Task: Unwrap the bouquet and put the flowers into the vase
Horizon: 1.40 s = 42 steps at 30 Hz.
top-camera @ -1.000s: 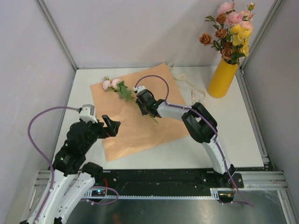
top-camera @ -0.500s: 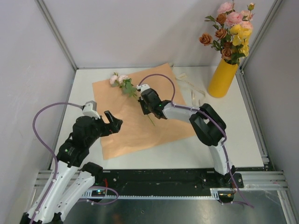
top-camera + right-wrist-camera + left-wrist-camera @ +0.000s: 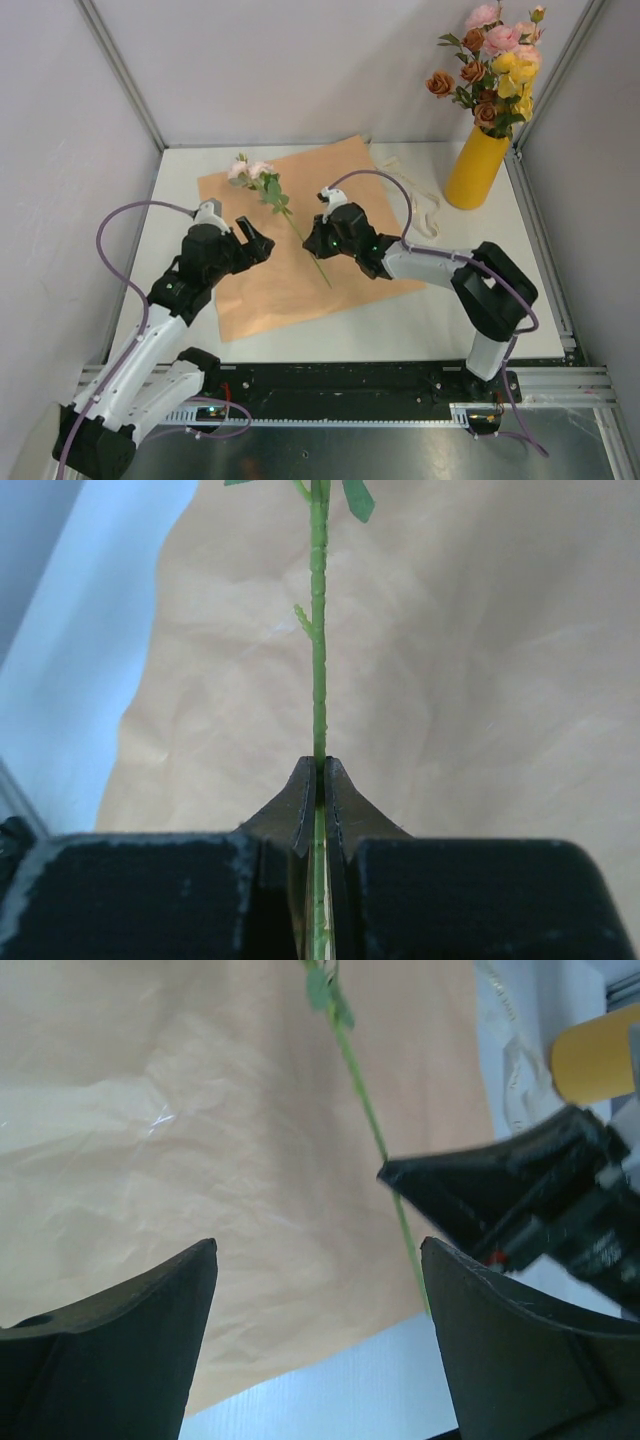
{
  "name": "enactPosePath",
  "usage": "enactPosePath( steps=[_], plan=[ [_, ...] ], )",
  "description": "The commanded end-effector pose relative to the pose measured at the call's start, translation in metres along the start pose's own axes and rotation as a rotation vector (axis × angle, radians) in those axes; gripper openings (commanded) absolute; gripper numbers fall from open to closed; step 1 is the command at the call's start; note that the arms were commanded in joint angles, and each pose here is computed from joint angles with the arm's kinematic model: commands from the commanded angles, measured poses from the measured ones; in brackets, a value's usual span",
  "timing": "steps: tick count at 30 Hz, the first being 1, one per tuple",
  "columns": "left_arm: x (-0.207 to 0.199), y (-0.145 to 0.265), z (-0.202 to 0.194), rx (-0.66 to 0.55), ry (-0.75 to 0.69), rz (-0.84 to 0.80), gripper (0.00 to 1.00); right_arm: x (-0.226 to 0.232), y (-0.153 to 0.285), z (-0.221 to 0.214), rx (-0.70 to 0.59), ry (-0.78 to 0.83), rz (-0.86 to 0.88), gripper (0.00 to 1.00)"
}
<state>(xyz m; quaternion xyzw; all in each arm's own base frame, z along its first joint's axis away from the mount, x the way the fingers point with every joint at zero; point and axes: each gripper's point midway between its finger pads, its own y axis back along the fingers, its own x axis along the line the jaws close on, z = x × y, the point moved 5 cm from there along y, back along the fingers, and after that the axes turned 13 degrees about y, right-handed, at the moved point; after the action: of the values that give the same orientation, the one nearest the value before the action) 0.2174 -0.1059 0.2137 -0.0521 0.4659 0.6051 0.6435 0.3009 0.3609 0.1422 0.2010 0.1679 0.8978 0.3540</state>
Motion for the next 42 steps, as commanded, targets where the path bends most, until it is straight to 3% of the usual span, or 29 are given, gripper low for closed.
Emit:
enactPosePath(
  steps=[1, 11, 16, 19, 23, 28, 30, 34, 42],
  plan=[
    [-0.025, -0.017, 0.01, -0.051, 0.05, -0.14, 0.86, 0.042, 0.034, 0.041, -0.208, -0.105, 0.119, 0.0],
    [-0.045, -0.035, -0.006, 0.049, 0.031, -0.326, 0.68, 0.094, 0.072, 0.034, -0.359, -0.143, 0.157, 0.0],
    [-0.05, -0.028, -0.01, 0.076, 0.022, -0.39, 0.2, 0.11, 0.075, 0.022, -0.379, -0.146, 0.158, 0.0],
    [-0.053, -0.019, -0.009, 0.061, 0.023, -0.424, 0.03, 0.115, 0.073, 0.014, -0.348, -0.149, 0.184, 0.01],
    [-0.063, -0.005, -0.007, 0.076, -0.032, -0.493, 0.0, 0.117, 0.081, 0.011, -0.321, -0.113, 0.203, 0.17],
    [-0.056, 0.006, -0.016, 0.167, -0.119, -0.456, 0.0, 0.097, 0.112, 0.024, -0.371, -0.116, 0.089, 0.53],
    [-0.053, 0.01, -0.022, 0.21, -0.147, -0.452, 0.0, 0.093, 0.123, 0.033, -0.4, -0.118, 0.072, 0.61],
    [-0.05, 0.019, -0.031, 0.265, -0.171, -0.468, 0.0, 0.091, 0.142, 0.053, -0.458, -0.141, 0.103, 0.67],
    [-0.062, 0.042, -0.044, 0.345, -0.237, -0.613, 0.0, 0.092, 0.151, 0.078, -0.489, -0.235, 0.182, 0.69]
  ],
)
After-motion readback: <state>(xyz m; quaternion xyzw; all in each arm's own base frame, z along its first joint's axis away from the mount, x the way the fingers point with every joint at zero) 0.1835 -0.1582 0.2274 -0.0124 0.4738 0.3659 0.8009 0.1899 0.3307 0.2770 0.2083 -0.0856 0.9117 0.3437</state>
